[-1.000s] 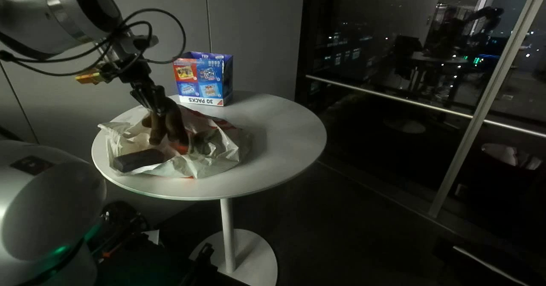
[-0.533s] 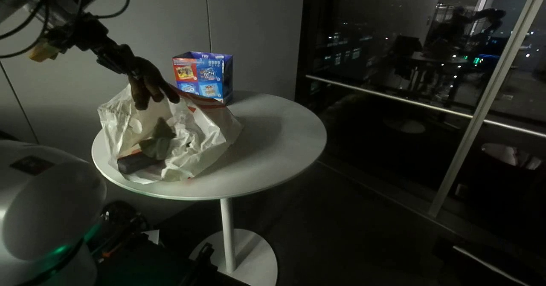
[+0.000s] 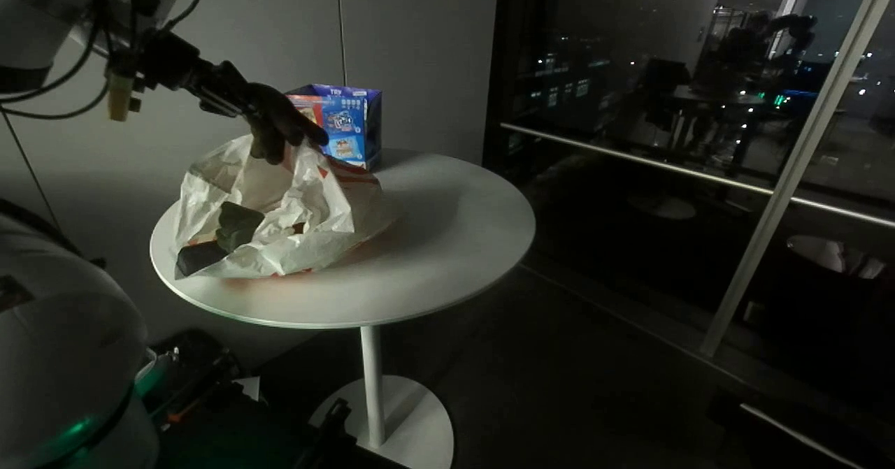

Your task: Remove the radish, moose and eraser from the plastic bag and place them on the table.

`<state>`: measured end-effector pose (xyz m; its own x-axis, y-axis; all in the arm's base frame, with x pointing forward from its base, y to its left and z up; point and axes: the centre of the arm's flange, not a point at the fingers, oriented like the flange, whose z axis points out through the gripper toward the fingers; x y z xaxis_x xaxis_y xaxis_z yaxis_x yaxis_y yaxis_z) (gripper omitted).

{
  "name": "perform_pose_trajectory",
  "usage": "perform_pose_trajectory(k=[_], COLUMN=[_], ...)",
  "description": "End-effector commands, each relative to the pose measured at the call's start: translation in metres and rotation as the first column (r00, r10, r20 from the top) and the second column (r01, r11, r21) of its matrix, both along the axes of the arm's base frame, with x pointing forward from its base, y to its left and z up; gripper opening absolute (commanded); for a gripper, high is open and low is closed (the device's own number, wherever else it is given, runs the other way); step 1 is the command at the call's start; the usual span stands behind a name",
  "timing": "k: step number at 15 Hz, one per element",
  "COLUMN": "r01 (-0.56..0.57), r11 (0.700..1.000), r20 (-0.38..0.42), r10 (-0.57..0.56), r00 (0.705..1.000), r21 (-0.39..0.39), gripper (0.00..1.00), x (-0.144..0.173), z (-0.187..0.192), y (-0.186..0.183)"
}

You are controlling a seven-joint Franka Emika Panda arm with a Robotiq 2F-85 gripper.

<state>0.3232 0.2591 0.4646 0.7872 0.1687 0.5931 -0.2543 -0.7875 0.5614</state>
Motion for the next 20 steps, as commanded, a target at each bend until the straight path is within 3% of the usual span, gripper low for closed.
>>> perform_pose_trajectory(k=[1,3,6,9,12,16,18,19,20], r01=[0.157,0.26,0.416,0.55,0.65,0.68,0.717,0.713,0.687], r11=[0.979,0.947,0.873,0.775,0.651,0.502,0.402,0.379,0.376], r20=[0.037,0.061,0.142,0.246,0.304,0.211,0.224,0.187,0.13], r10=[-0.153,-0.253,-0.392,-0.494,-0.576,-0.7,-0.763,-0.795,-0.815], r00=[0.987,0.965,0.909,0.834,0.759,0.683,0.606,0.577,0.565], r21=[-0.13,-0.19,-0.254,-0.31,-0.392,-0.534,-0.57,-0.59,-0.622], gripper=[0.09,0.09,0.1,0.11,0.11,0.1,0.1,0.1,0.11], x=[0.044,0.051,0.054,0.055,0.055,0.051,0.05,0.049,0.048], z=[-0.008,-0.006,0.006,0.017,0.017,0.001,0.001,0.0,-0.001], y=[-0.014,-0.03,-0.04,-0.045,-0.052,-0.071,-0.078,-0.079,-0.08])
